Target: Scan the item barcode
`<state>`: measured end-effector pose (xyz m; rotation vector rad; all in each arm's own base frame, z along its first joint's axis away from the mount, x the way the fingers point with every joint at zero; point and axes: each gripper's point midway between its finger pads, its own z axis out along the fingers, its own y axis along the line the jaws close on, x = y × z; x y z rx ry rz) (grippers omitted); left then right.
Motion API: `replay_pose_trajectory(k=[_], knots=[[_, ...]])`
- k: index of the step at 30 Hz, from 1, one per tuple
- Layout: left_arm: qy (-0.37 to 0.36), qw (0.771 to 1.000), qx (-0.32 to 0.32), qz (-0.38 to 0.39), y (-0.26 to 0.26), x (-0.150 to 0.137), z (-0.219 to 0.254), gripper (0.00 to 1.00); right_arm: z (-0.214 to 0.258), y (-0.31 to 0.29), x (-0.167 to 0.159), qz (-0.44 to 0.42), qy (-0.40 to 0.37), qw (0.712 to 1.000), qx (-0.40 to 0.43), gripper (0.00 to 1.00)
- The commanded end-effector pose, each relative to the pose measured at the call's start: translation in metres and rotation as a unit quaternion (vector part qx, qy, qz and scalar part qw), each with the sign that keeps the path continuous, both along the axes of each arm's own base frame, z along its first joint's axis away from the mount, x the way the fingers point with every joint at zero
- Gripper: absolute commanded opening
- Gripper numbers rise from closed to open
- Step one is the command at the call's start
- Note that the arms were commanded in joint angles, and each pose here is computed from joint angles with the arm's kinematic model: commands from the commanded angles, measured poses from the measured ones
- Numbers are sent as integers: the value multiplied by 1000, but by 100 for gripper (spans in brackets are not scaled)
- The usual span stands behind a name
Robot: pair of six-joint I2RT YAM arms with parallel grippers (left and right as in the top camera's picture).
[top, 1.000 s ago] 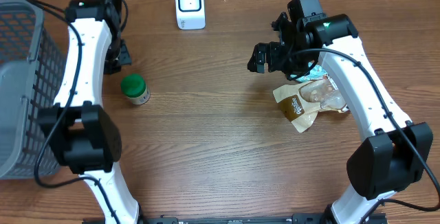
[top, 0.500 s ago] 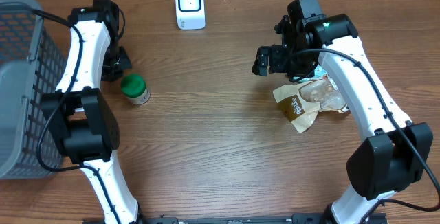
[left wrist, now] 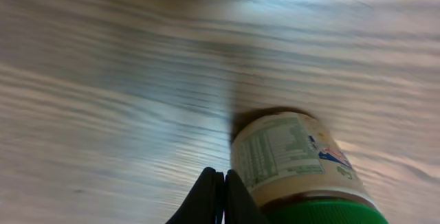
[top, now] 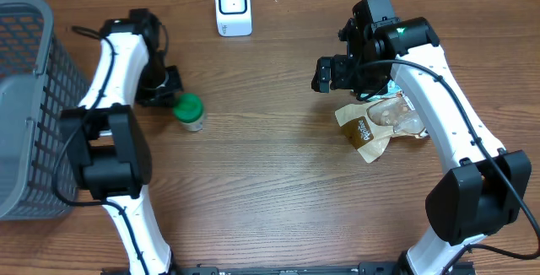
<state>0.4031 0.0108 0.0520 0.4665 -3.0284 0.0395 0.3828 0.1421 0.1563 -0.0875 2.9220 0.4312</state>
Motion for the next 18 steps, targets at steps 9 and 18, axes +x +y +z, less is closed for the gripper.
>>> replay_pose_trajectory(k=[9,18], knots=[[-3,988,-85,-126,-123,-8,-4,4,6,1,3,3,-9,1000,4,100],[-33,985,-87,-142,-143,3,0,4,8,12,0,44,-17,999,19,100]])
